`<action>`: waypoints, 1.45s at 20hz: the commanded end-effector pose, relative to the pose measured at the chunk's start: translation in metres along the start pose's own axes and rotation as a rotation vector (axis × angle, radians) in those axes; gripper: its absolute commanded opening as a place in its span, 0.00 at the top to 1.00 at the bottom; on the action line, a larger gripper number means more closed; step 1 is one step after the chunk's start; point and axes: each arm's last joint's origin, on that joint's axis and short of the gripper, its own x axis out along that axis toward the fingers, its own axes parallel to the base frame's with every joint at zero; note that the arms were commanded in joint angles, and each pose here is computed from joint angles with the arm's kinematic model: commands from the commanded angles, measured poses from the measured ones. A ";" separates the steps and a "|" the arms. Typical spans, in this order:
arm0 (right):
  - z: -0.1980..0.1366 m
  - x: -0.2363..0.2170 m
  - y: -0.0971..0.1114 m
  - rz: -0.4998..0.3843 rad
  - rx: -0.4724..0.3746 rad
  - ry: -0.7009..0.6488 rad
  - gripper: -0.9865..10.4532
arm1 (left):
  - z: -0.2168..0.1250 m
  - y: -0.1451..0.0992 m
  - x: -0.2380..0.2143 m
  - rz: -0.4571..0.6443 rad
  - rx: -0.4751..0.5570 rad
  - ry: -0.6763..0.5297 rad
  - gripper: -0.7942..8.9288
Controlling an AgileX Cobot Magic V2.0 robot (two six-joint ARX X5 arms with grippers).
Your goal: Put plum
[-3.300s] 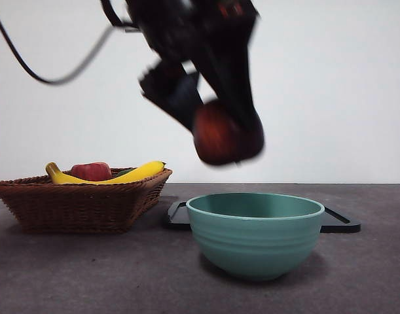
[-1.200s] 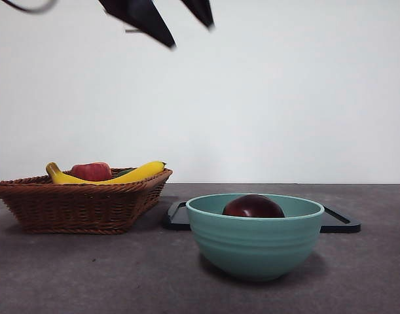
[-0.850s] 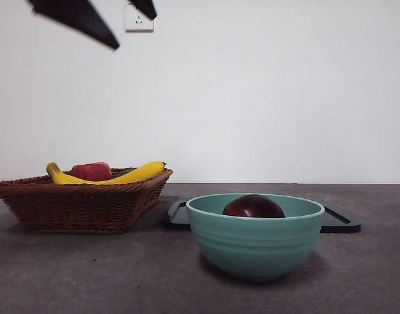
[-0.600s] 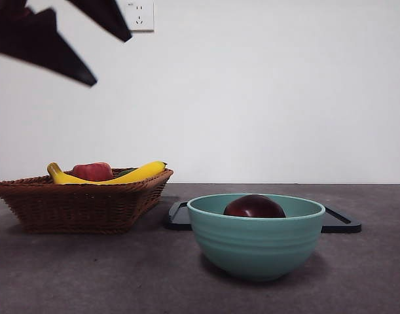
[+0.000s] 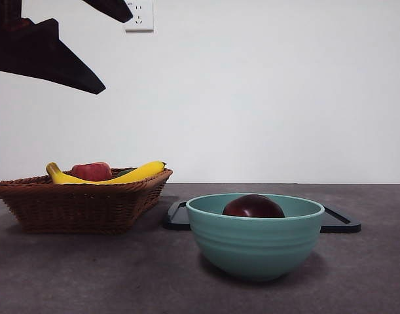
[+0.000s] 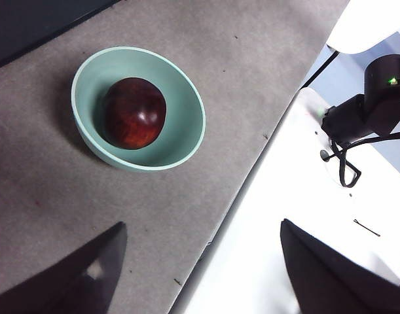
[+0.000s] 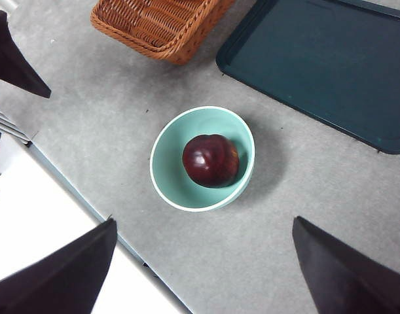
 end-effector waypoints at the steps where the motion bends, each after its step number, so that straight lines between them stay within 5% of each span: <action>1: 0.006 0.001 -0.001 -0.018 0.030 0.001 0.54 | 0.003 -0.002 0.000 -0.012 0.013 -0.009 0.53; 9: -0.002 0.074 -0.031 0.008 0.167 0.089 0.57 | 0.003 -0.002 0.000 -0.012 0.014 -0.009 0.53; 22: -0.003 0.182 -0.027 -0.205 0.082 0.244 0.73 | 0.003 -0.002 0.000 -0.012 0.026 -0.009 0.53; 29: -0.007 0.204 -0.026 -0.210 0.080 0.269 0.81 | 0.003 -0.002 0.000 -0.012 0.026 -0.009 0.53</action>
